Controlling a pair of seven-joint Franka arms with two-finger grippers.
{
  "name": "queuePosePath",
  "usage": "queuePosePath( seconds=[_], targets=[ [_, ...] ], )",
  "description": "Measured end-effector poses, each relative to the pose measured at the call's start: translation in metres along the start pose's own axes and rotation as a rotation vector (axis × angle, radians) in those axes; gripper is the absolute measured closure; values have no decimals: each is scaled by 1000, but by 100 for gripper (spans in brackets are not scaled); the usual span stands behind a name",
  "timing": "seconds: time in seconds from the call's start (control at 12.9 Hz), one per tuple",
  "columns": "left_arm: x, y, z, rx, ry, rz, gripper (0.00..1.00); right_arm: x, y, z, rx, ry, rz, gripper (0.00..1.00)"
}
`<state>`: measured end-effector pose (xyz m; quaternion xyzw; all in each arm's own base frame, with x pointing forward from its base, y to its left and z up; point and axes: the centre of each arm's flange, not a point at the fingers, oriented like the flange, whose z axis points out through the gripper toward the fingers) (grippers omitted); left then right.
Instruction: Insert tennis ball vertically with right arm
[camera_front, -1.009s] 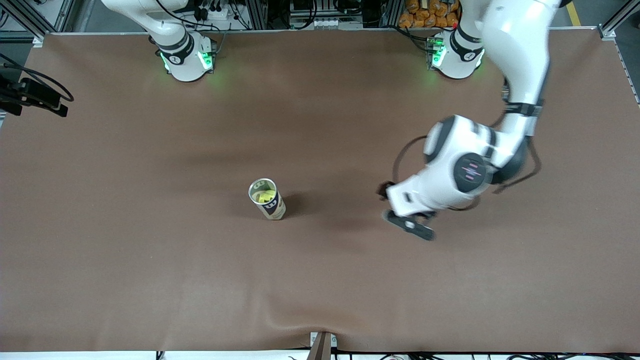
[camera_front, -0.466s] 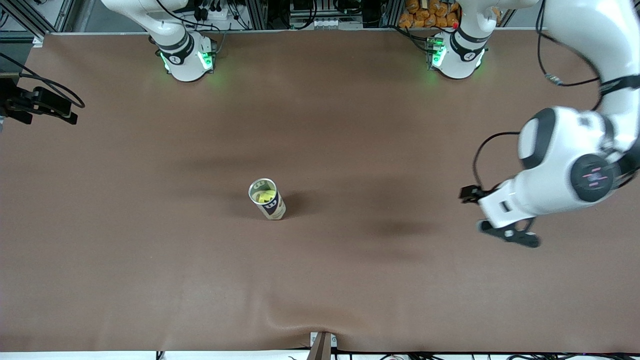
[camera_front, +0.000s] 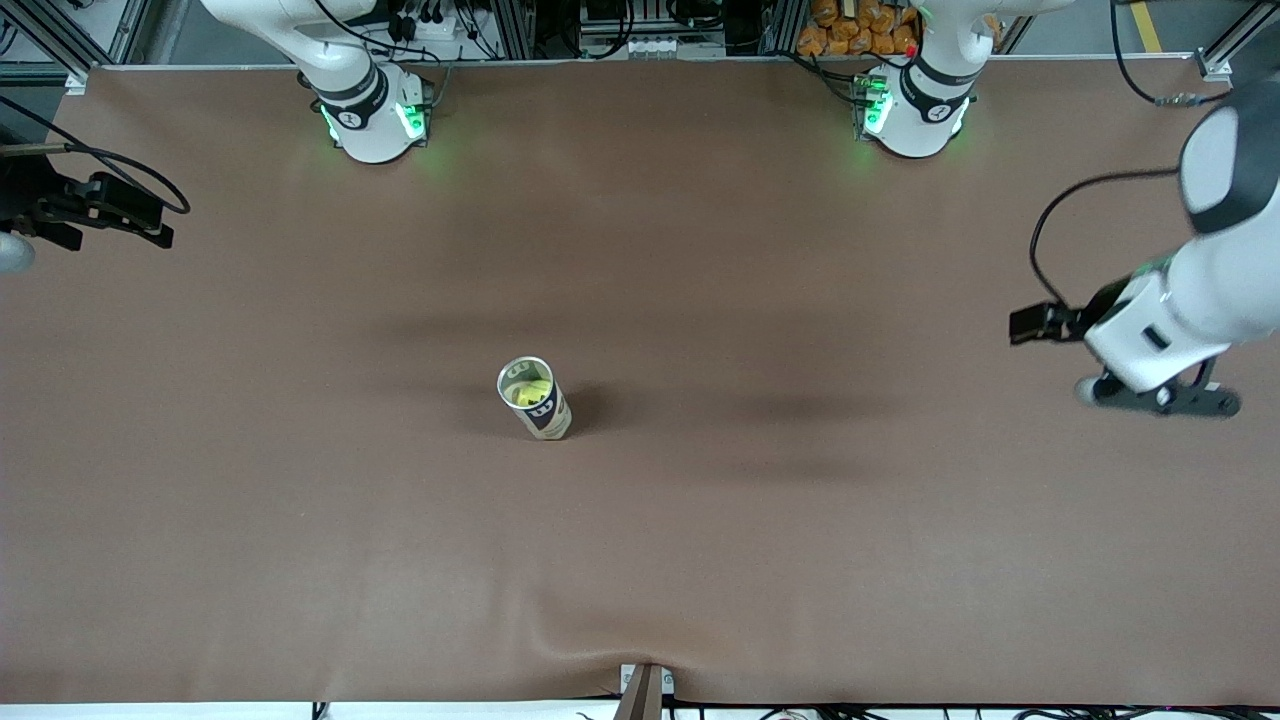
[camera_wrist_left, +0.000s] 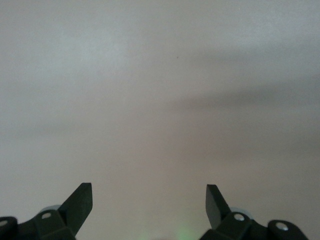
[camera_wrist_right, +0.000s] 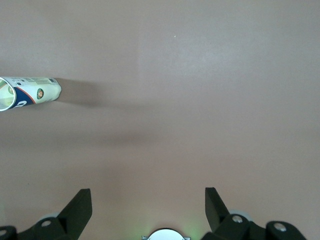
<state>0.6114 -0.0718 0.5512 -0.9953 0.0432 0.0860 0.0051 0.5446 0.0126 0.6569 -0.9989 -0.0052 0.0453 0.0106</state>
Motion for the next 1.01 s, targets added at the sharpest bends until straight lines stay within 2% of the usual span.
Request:
queuePosePath(
  seconds=[0.31, 0.62, 1.01],
  targets=[
    [-36, 0, -38, 6, 16, -62, 0, 0, -1, 0, -1, 1, -2, 0],
    [-55, -37, -60, -11, 50, -146, 0, 0, 0, 0, -1, 1, 0, 0],
    [-85, -33, -87, -5, 85, -146, 0, 0, 0, 0, -1, 0, -1, 0]
  ],
)
